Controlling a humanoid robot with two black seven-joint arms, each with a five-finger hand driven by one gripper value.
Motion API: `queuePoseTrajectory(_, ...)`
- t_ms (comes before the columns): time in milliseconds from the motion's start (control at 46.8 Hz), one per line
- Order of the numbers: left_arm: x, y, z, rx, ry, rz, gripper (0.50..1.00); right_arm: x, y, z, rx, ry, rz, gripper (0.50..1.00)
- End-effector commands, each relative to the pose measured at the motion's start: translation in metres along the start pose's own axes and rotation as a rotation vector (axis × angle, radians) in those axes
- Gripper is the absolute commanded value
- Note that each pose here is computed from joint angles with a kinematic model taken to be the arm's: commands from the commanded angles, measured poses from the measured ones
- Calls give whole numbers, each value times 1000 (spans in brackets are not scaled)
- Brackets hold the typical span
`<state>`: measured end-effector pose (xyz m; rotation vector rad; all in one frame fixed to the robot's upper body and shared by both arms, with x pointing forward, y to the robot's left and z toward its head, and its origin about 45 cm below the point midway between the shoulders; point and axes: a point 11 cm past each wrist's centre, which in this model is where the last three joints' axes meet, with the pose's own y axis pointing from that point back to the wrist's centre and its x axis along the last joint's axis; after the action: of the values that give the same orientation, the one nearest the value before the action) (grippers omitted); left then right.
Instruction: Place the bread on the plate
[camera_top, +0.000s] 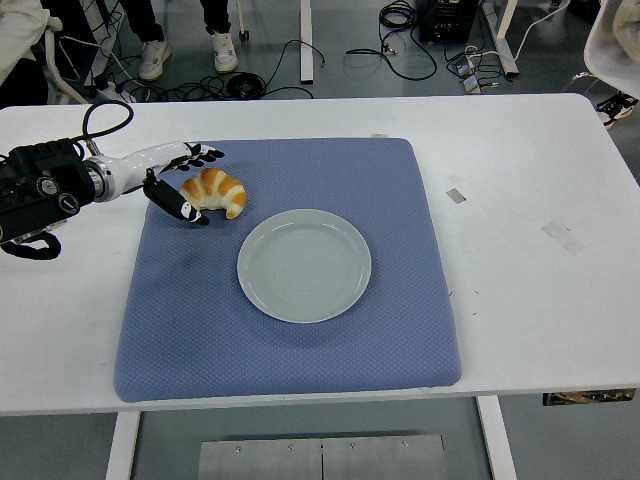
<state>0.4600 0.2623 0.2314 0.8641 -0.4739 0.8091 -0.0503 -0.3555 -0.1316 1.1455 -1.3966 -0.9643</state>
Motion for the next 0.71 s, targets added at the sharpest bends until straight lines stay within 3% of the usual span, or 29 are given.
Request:
queuePoseTrajectory(0, 0, 0, 0, 1, -4, 5, 880, 0, 0, 0, 0, 0, 1, 1000)
queuePoseTrajectory(299, -4, -2, -9, 19, 1, 21, 866, 0, 0, 0, 0, 0, 0, 1000)
queuePoseTrajectory(556, -4, -5, -10, 20, 0, 40, 703, 0, 0, 0, 0, 0, 0, 1000)
queuePoseTrajectory(684, -2, -5, -10, 18, -3, 52, 556, 0, 0, 0, 0, 0, 0, 1000)
